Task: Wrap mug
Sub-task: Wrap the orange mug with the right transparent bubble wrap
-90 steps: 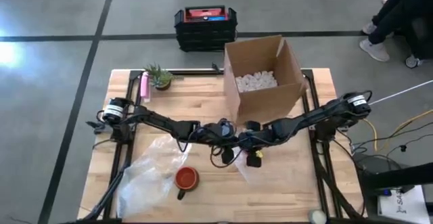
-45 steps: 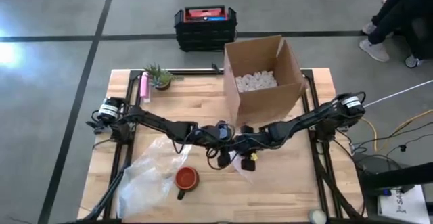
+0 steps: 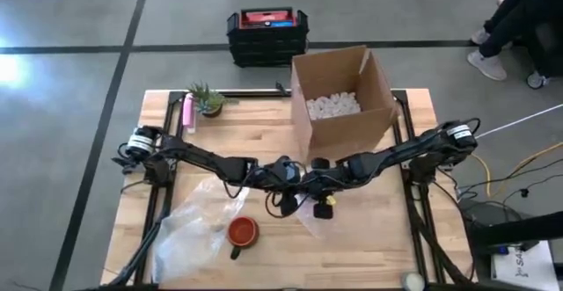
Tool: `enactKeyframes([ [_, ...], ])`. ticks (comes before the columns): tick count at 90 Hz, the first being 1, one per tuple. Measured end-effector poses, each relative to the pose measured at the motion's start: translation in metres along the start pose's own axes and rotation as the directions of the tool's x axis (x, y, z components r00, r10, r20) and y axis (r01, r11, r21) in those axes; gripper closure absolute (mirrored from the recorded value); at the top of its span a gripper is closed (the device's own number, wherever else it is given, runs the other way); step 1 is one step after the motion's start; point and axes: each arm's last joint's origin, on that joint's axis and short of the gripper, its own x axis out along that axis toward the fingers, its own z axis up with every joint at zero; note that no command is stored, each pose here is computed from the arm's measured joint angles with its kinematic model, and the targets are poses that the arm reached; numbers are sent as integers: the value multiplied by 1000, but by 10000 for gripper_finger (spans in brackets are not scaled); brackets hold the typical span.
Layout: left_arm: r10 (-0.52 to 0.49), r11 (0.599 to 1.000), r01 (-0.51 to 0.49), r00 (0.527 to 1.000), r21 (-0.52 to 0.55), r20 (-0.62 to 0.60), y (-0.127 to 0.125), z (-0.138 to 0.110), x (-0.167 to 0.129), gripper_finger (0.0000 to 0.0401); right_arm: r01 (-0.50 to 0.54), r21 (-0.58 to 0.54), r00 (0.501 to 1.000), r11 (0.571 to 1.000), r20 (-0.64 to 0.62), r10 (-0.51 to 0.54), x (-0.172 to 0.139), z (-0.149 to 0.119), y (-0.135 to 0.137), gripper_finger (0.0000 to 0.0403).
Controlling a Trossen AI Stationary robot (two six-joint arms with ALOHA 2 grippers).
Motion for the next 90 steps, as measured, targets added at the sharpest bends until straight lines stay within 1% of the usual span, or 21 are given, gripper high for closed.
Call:
enactKeyframes([
  [16, -1, 1000, 1, 1000, -2, 11, -1, 5, -6, 365, 50, -17, 999, 999, -1, -50, -10, 7, 0, 403],
  [29, -11, 1000, 11, 999, -1, 47, -3, 19, -26, 365, 101, -12, 993, 995, 56, -100, -10, 10, -1, 403],
  [37, 26, 1000, -26, 997, -3, 68, -3, 26, -40, 365, 113, -8, 990, 994, 91, -111, -9, 13, -2, 403],
  [43, 58, 998, -58, 996, -3, 65, -2, 27, -43, 365, 116, -2, 984, 993, 136, -115, -8, 17, -1, 403],
  [47, 71, 998, -71, 996, 1, 48, -1, 25, -43, 365, 124, -2, 983, 992, 140, -122, -3, 17, -1, 403],
  [66, 109, 994, -109, 994, 21, -29, 2, 16, -40, 365, 146, -23, 989, 989, 23, -146, 27, 2, -3, 403],
  [74, 117, 993, -117, 992, 22, -37, 3, 14, -38, 365, 151, 0, 988, 988, -25, -151, 39, -5, -4, 403],
  [90, 123, 992, -122, 992, 23, -43, 3, 12, -37, 365, 176, 11, 983, 984, -61, -175, 47, -19, -8, 403],
])
